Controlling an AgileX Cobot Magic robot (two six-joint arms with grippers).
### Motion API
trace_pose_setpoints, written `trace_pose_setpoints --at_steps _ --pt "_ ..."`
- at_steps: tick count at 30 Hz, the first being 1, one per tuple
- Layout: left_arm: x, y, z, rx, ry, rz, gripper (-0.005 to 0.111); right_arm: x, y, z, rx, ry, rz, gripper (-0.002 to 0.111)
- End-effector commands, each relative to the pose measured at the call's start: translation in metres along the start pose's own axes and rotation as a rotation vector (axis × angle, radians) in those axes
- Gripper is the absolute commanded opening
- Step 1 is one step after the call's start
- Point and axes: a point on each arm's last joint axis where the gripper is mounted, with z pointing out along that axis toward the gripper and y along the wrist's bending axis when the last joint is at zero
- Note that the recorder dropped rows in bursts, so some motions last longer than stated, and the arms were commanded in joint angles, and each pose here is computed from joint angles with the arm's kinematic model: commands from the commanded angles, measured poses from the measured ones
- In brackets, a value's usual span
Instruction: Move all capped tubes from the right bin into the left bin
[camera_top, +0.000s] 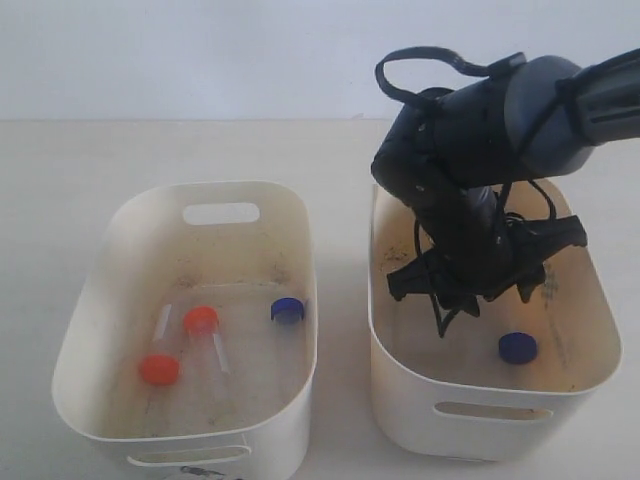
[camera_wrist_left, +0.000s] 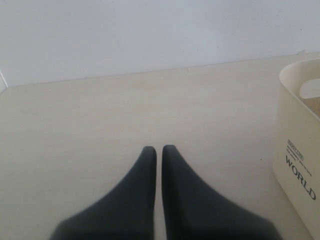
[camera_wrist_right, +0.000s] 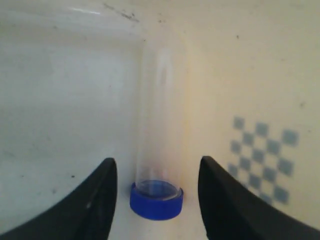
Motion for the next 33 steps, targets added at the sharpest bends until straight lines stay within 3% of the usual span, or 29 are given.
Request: trace_pose_setpoints --at_steps 1,15,24,28,33 --pt "-0.003 0.000 0.000 0.001 -0.020 -0.018 0.004 0.002 0.002 0.009 0.048 0.031 -0.020 0.048" --pt "-0.003 0.000 0.000 0.001 -0.020 -0.018 0.004 0.005 0.016 0.033 0.076 0.083 -0.048 0.048" --pt "-0.003 0.000 0.000 0.001 -0.020 -0.018 0.004 0.003 0.023 0.037 0.030 0.056 -0.052 0.046" --pt "-0.003 0.000 0.000 0.001 -0.020 -0.018 0.004 0.003 0.026 0.039 0.000 0.062 -0.049 0.038" --pt "-0.003 0.000 0.000 0.001 -0.020 -0.018 0.004 0.003 0.032 0.040 -0.055 0.064 -0.046 0.012"
